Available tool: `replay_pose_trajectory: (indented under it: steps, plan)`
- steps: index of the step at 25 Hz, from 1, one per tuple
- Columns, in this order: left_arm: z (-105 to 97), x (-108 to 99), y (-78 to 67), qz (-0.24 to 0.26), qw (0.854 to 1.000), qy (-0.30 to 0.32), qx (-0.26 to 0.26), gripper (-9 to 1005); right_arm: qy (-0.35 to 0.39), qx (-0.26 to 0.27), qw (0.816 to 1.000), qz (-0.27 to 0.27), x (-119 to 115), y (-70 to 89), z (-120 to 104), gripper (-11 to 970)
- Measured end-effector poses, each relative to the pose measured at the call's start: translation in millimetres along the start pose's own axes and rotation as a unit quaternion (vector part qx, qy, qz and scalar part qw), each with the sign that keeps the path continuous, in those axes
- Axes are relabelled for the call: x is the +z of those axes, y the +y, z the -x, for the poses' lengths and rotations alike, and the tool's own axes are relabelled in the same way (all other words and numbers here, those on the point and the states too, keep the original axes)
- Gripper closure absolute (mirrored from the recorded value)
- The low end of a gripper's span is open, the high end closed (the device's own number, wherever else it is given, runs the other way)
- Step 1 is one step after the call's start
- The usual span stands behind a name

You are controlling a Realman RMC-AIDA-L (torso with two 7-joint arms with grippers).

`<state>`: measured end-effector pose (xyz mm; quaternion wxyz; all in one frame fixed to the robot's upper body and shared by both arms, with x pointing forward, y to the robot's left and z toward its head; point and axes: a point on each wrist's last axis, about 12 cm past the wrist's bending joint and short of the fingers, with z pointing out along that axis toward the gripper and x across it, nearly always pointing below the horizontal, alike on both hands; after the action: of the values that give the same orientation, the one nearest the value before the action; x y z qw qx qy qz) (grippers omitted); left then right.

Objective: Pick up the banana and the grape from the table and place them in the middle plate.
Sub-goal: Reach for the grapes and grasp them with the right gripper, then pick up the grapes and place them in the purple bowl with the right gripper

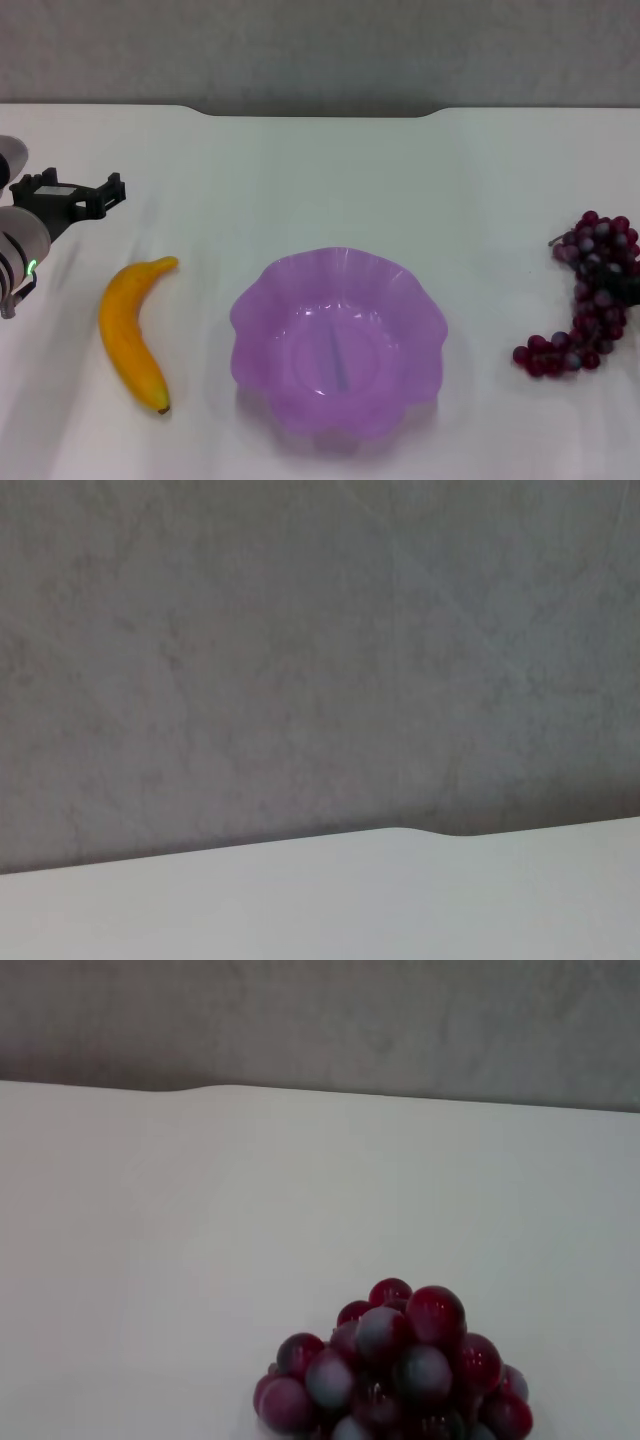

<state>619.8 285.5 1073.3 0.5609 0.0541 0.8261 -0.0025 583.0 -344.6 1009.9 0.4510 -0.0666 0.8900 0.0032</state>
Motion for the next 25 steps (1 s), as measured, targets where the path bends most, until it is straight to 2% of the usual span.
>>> replay_pose_trajectory:
  steps: [14,25]
  plan:
    - [-0.9,-0.3,-0.5,0.0,1.0,0.002,-0.001,175,0.0,-0.004,1.0,-0.026,0.2,-7.0,3.0,94]
    - [-0.4,-0.2,-0.8,0.0,1.0,0.001,-0.003,177,0.0,-0.007,1.0,-0.026,0.8,-6.1,4.3,172]
